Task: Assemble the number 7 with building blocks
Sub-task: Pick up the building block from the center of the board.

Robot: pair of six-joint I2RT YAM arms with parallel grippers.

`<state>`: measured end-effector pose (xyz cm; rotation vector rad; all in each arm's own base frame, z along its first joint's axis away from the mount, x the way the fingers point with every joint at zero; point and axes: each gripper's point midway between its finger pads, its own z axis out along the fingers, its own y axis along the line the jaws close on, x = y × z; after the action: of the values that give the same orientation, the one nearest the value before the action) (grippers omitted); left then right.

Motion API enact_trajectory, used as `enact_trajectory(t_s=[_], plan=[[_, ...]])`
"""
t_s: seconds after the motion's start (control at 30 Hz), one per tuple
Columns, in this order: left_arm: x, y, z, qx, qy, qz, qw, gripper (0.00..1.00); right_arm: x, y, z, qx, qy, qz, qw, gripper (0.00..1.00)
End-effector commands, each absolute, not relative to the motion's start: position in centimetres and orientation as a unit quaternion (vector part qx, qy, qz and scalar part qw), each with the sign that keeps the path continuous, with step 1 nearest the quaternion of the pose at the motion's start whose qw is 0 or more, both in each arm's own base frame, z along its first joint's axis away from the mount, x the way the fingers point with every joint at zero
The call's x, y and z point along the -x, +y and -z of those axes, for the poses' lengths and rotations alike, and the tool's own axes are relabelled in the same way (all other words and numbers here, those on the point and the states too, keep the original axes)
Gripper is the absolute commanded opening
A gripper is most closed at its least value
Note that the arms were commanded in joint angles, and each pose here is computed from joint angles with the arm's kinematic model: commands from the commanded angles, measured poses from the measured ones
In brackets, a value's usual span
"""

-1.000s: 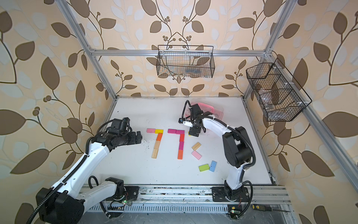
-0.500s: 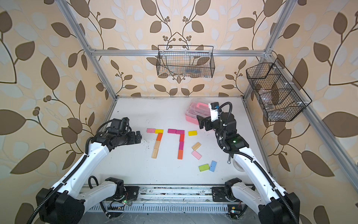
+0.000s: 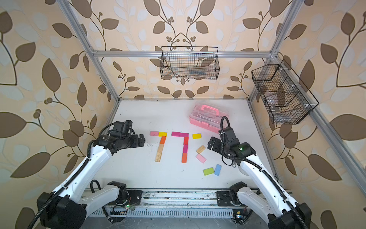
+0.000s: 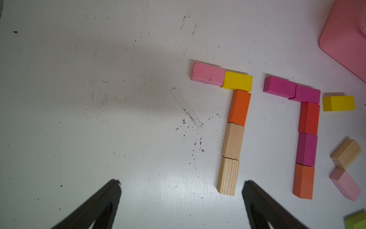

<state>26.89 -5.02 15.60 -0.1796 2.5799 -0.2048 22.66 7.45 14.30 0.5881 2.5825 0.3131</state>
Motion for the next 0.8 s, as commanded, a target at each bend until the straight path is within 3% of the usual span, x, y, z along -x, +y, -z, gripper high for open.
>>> enact_trajectory(t_s=[0.0,0.17,0.33,0.53,0.77], plan=[[-26.8,-5.7,-15.4,0.05,0.958,0.099,0.265,0.99,-18.9,4.6,-10.8,-0.262,0.948,-0.034,0.177,0.96],[-26.7,-8.5,-15.6,-0.002,0.954,0.166,0.252,0.99,-17.5,4.9,-7.5,-0.271,0.951,-0.033,0.144,0.81],[-26.1,-11.8,-15.9,-0.053,0.939,0.238,0.241,0.99,-17.2,4.9,-5.6,-0.274,0.953,-0.022,0.126,0.78],[-22.1,-18.6,-16.1,-0.217,0.893,0.312,0.243,0.99,-17.0,5.5,-3.6,-0.27,0.957,-0.024,0.101,0.74],[-19.0,-21.8,-21.2,-0.382,0.746,0.346,0.421,0.99,-17.0,5.6,-2.4,-0.267,0.959,-0.018,0.088,0.7]])
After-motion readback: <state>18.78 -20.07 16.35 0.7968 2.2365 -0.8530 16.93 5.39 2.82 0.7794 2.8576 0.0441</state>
